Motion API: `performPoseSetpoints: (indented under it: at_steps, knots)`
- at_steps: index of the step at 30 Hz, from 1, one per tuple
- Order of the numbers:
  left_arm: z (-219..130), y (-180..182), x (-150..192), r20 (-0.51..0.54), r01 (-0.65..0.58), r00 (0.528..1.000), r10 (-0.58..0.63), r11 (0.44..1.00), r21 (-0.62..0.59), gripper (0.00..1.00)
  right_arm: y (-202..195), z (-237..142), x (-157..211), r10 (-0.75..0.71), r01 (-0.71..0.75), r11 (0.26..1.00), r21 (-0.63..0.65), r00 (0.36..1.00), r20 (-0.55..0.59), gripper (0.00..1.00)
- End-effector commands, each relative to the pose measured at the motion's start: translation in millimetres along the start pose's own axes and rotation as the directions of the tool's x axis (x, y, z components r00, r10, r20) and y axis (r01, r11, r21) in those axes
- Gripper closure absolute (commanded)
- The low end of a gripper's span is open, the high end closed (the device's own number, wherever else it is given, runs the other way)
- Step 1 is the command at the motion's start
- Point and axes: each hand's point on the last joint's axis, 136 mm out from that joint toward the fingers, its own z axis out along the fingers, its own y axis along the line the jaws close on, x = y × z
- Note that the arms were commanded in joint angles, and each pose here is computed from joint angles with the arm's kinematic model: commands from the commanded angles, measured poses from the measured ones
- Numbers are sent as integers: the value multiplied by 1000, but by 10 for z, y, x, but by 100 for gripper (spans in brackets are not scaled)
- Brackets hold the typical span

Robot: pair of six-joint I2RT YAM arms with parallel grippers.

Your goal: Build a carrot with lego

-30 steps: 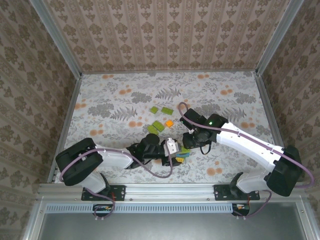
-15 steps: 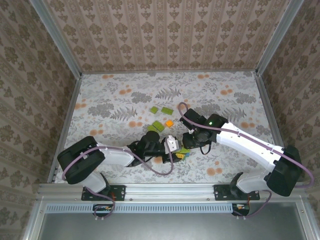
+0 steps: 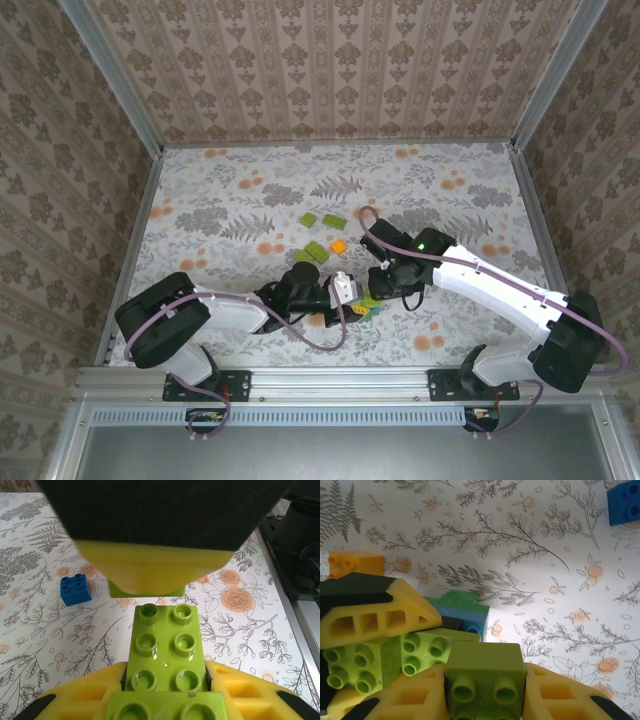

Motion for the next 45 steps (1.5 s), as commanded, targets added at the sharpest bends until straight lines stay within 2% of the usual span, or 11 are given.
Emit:
performPoseSetpoints:
  at_steps: [1,9,19,28,45]
  knots:
    - [8,41,0,10,-14,1000,14,1000,-13,67,-89,10,178,35,-32,999,36,997,-63,76]
    - [39,82,108,-15,-8,1000,8,999,-35,67,37,70,190,57,-58,998,-10,994,-94,77]
    - [23,69,175,-29,-8,1000,6,999,-38,67,114,236,118,42,-41,999,3,991,-125,77]
    - [16,84,187,-35,-7,999,5,999,-46,68,9,247,111,42,-35,997,62,991,-128,77]
    - [42,101,227,-44,0,999,-2,999,-46,68,-141,111,84,42,-32,995,98,994,-101,77]
